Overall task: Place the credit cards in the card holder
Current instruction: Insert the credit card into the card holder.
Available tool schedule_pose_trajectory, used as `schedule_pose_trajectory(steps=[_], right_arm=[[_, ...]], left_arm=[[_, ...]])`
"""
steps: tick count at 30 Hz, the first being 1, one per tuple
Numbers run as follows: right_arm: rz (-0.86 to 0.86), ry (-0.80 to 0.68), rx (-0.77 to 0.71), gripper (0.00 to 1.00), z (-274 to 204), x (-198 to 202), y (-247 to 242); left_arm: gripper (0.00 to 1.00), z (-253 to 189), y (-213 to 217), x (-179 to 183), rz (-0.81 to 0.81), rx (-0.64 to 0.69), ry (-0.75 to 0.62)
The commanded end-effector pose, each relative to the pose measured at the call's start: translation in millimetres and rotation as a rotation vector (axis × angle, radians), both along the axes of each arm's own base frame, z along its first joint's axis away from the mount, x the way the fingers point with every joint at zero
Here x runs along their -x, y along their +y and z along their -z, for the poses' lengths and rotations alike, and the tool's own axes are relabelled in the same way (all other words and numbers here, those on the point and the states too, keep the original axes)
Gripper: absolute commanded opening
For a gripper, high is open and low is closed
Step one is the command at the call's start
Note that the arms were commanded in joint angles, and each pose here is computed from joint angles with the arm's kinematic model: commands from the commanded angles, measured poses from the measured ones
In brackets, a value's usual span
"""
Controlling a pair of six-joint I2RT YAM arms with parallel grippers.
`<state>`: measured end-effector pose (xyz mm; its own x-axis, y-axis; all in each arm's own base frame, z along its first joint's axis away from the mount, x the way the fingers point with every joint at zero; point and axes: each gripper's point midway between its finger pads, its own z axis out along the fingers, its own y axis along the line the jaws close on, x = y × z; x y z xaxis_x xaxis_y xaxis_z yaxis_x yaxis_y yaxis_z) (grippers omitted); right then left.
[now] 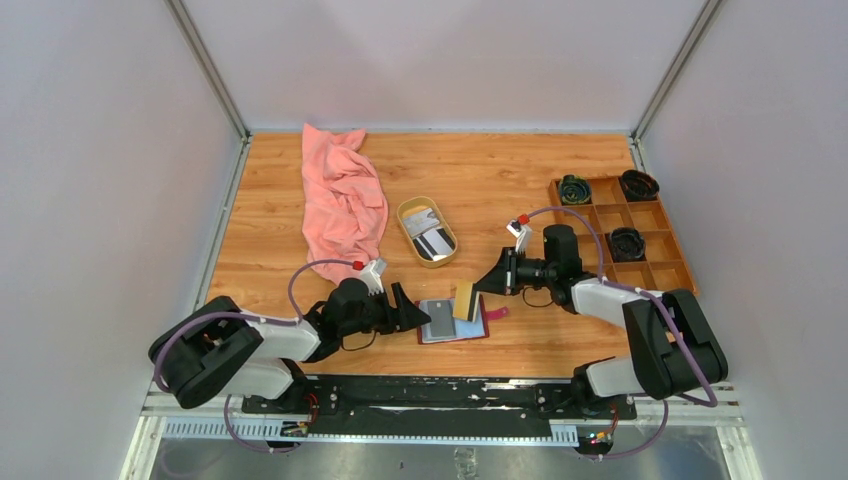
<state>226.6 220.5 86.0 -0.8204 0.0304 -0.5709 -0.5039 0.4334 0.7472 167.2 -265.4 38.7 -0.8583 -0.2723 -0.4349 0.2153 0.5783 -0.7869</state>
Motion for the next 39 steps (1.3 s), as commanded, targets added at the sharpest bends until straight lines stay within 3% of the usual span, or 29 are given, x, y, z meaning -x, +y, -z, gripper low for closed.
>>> schedule_pose_trajectory(steps=[1,39], right_arm=[[0.001,0.004,-0.009,0.00,-0.4,0.8,-2.3],[-0.042,0.023,-0.002,0.00,-1.2,5.6,-0.3]], left_arm=[[0.73,25.4,14.4,2.2,-0.049,-0.092,0.043],[0.73,37.4,14.9,5.4,-0.046,-0.123,0.077]])
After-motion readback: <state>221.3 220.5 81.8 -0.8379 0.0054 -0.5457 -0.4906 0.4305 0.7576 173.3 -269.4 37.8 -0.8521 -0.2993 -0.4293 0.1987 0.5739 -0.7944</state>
